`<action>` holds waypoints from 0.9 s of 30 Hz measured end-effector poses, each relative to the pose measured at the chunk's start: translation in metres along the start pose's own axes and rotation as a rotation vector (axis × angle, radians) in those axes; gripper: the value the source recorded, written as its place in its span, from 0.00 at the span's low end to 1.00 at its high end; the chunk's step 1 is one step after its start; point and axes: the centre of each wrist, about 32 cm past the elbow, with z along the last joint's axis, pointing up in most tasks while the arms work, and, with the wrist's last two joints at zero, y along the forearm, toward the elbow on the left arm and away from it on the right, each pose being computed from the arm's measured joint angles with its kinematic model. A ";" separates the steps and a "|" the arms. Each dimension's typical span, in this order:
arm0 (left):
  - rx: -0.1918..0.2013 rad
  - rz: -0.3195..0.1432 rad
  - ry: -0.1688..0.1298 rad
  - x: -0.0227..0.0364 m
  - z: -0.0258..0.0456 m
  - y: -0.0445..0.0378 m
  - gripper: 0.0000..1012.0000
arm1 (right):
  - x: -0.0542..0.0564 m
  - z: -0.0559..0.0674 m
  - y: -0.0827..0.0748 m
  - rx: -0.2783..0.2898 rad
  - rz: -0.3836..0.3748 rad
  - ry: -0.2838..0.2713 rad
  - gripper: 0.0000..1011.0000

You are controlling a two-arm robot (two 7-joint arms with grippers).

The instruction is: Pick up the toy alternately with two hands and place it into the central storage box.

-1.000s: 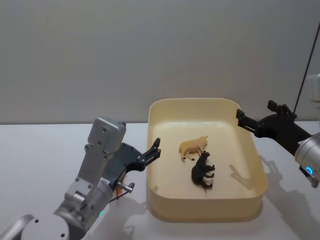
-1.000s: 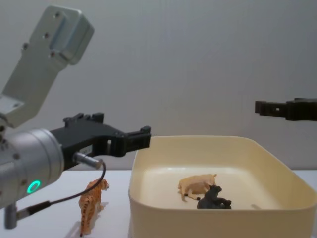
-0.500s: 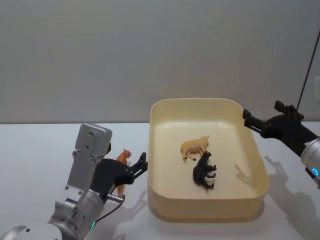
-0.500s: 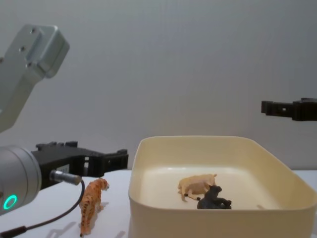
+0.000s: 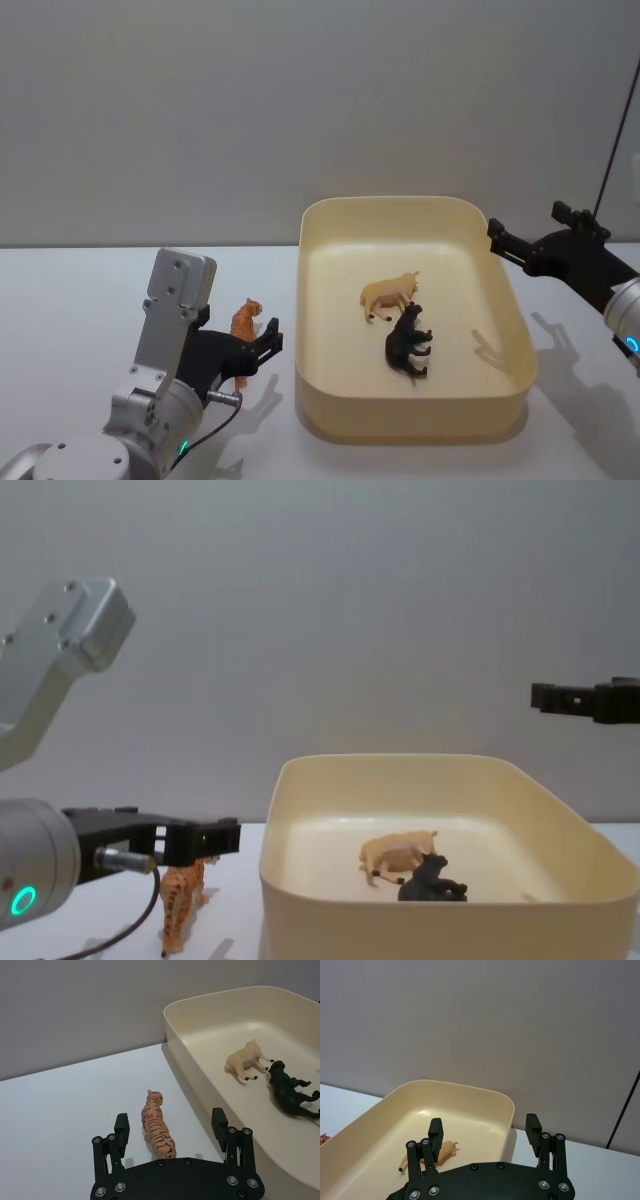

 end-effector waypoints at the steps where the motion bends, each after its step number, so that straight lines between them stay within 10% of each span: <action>1: 0.005 0.001 0.001 0.0002 -0.0003 -0.0006 0.99 | 0.000 0.000 0.000 0.000 0.000 0.000 0.99; 27: 0.078 0.029 0.050 0.0067 -0.0131 -0.0259 0.99 | 0.000 0.000 -0.001 0.000 -0.002 -0.001 0.99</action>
